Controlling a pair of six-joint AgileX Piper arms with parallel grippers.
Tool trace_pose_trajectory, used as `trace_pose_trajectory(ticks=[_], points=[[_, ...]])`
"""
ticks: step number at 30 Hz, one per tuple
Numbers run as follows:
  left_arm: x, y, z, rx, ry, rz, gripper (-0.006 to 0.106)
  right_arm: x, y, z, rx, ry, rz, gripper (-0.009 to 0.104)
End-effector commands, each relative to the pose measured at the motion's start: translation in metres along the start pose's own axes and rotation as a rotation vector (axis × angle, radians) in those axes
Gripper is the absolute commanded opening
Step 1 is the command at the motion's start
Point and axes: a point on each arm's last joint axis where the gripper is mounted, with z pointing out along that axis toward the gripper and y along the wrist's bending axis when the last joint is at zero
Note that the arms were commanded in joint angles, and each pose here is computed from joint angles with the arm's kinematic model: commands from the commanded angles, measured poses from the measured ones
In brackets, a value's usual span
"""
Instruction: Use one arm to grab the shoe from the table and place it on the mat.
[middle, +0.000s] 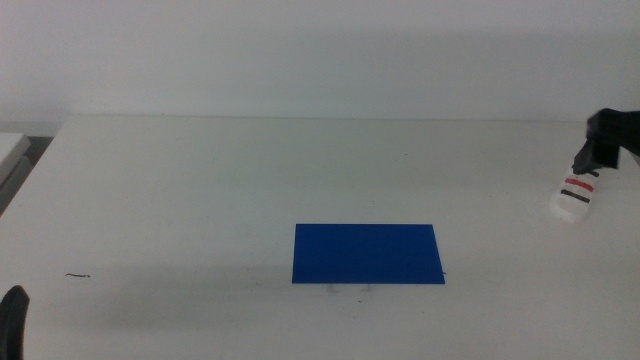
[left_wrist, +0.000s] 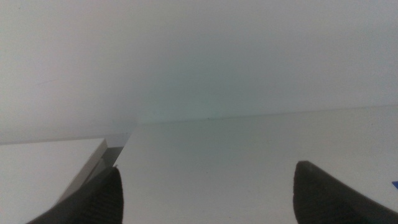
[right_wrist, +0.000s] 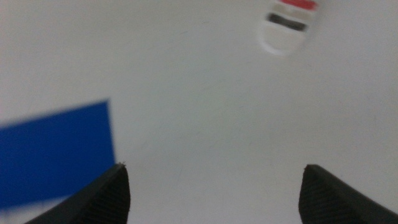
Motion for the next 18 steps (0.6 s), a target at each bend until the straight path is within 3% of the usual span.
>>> trace_pose_trajectory(ticks=[1,6,10,18], points=[[-0.001,0.000,0.000,0.002,-0.007,-0.005,0.094,-0.013,-0.002,0.021,0.078,0.037,0.151,0.093],[-0.001,0.000,0.000,0.002,-0.007,-0.005,0.094,-0.044,-0.022,0.068,0.181,0.103,0.164,0.093],[-0.001,0.000,0.000,0.002,-0.007,-0.005,0.094,-0.076,-0.038,0.104,0.268,0.095,0.284,0.093],[-0.001,0.000,0.000,0.002,-0.007,-0.005,0.094,-0.113,-0.037,0.169,0.263,0.069,0.285,0.093]])
